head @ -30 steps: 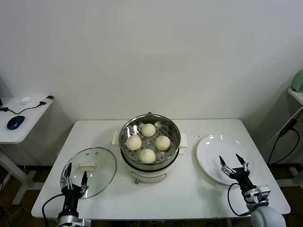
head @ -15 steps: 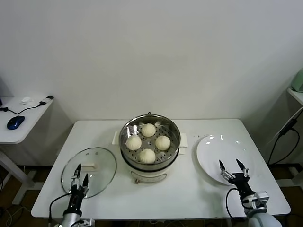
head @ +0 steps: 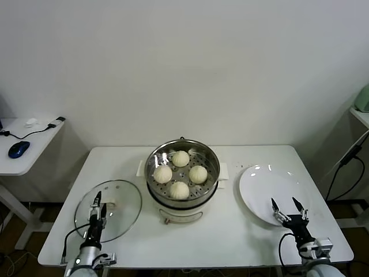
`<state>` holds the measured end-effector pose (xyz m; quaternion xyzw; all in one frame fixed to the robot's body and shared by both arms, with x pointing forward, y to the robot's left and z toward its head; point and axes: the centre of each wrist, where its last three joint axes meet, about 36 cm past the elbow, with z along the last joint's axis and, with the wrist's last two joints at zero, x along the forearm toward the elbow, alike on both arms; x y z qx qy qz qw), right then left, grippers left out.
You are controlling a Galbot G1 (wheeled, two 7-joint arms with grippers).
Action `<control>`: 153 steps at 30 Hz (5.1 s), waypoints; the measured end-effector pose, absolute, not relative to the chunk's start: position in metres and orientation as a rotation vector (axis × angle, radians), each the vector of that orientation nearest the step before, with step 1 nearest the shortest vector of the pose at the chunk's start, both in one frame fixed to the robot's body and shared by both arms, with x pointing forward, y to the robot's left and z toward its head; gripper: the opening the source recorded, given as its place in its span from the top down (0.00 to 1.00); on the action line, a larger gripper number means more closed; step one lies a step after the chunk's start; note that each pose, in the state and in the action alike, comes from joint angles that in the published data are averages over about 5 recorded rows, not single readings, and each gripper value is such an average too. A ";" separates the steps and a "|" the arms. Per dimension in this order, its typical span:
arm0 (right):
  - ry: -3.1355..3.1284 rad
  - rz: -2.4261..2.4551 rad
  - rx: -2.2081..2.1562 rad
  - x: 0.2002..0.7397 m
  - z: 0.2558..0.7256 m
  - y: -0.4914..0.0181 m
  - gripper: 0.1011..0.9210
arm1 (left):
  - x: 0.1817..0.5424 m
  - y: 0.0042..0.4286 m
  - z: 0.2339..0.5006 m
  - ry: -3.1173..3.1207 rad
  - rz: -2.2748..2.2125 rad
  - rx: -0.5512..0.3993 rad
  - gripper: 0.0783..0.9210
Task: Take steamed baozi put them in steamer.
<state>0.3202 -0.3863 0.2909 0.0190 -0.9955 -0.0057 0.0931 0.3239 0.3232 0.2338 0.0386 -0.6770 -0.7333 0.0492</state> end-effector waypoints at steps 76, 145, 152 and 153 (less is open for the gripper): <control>-2.931 0.223 0.053 0.332 0.285 -0.375 0.12 | 0.378 0.118 0.461 -2.343 -1.983 0.163 0.93; -2.967 0.235 -0.030 0.331 0.260 -0.376 0.12 | 0.377 0.031 0.431 -2.343 -2.047 0.043 0.33; -2.995 0.211 -0.030 0.332 0.270 -0.373 0.12 | 0.356 0.059 0.446 -2.565 -1.897 -0.065 0.13; -3.000 0.205 -0.029 0.332 0.271 -0.372 0.12 | 0.353 0.064 0.449 -2.614 -1.857 -0.085 0.12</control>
